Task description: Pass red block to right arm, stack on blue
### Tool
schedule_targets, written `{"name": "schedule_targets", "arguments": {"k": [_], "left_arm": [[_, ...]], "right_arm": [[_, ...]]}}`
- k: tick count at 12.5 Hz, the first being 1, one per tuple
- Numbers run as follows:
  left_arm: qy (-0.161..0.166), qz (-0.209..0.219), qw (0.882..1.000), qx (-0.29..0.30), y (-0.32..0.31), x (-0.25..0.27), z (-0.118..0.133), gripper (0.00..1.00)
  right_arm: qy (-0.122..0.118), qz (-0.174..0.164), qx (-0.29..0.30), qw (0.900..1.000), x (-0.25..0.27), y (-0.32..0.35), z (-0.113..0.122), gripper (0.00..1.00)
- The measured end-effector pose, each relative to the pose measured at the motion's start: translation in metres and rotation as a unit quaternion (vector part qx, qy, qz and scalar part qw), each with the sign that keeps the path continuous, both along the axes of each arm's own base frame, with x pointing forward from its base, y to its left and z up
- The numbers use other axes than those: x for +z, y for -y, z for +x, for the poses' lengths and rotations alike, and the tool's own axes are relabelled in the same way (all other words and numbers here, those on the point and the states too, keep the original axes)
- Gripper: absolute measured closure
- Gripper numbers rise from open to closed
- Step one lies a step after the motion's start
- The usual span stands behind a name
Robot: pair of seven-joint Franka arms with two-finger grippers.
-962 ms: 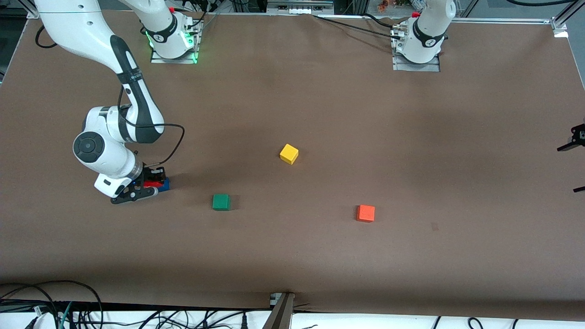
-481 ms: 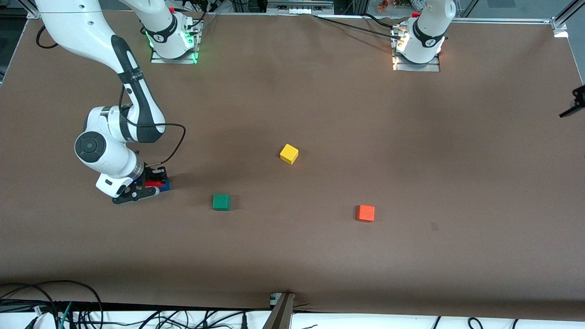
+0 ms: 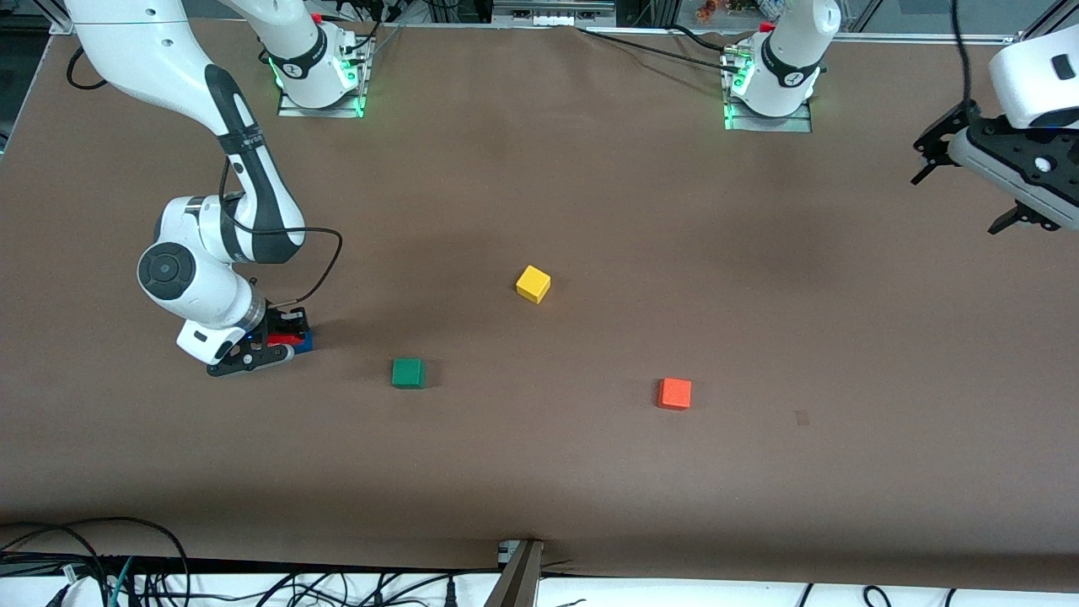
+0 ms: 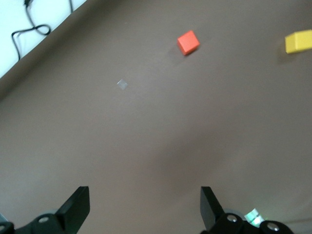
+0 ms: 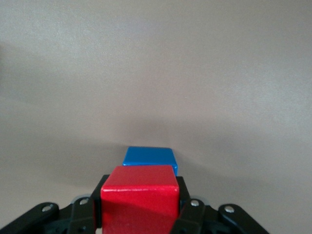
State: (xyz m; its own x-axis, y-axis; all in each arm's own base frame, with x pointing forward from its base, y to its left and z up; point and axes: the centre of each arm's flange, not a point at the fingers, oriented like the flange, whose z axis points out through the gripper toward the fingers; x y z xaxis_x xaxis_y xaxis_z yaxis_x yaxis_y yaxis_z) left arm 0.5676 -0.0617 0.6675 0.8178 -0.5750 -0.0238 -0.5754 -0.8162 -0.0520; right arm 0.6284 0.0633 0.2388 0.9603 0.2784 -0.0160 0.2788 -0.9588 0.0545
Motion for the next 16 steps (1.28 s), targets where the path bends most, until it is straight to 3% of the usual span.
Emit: {"name": "schedule_targets", "arguments": {"k": [2, 5, 9, 12, 16], "left_arm": [[-0.007, -0.028, 0.996, 0.089, -0.021, -0.019, 0.0, 0.0], [-0.03, -0.083, 0.975, 0.203, -0.103, -0.069, 0.009, 0.0], [0.001, -0.082, 0.967, 0.24, -0.115, -0.07, 0.014, 0.0], [0.017, -0.026, 0.967, 0.252, -0.081, -0.063, 0.012, 0.0], [0.024, -0.016, 0.966, 0.259, -0.074, -0.058, 0.01, 0.0]], "right_arm": [[0.0, 0.0, 0.0, 1.0, 0.0, 0.0, 0.0, 0.44], [0.0, 0.0, -0.001, 1.0, 0.0, 0.001, 0.0, 0.44], [0.0, 0.0, -0.001, 1.0, 0.0, 0.001, 0.0, 0.44], [0.0, 0.0, -0.001, 1.0, 0.0, 0.001, 0.0, 0.44], [0.0, 0.0, -0.001, 1.0, 0.0, 0.002, 0.0, 0.44]]}}
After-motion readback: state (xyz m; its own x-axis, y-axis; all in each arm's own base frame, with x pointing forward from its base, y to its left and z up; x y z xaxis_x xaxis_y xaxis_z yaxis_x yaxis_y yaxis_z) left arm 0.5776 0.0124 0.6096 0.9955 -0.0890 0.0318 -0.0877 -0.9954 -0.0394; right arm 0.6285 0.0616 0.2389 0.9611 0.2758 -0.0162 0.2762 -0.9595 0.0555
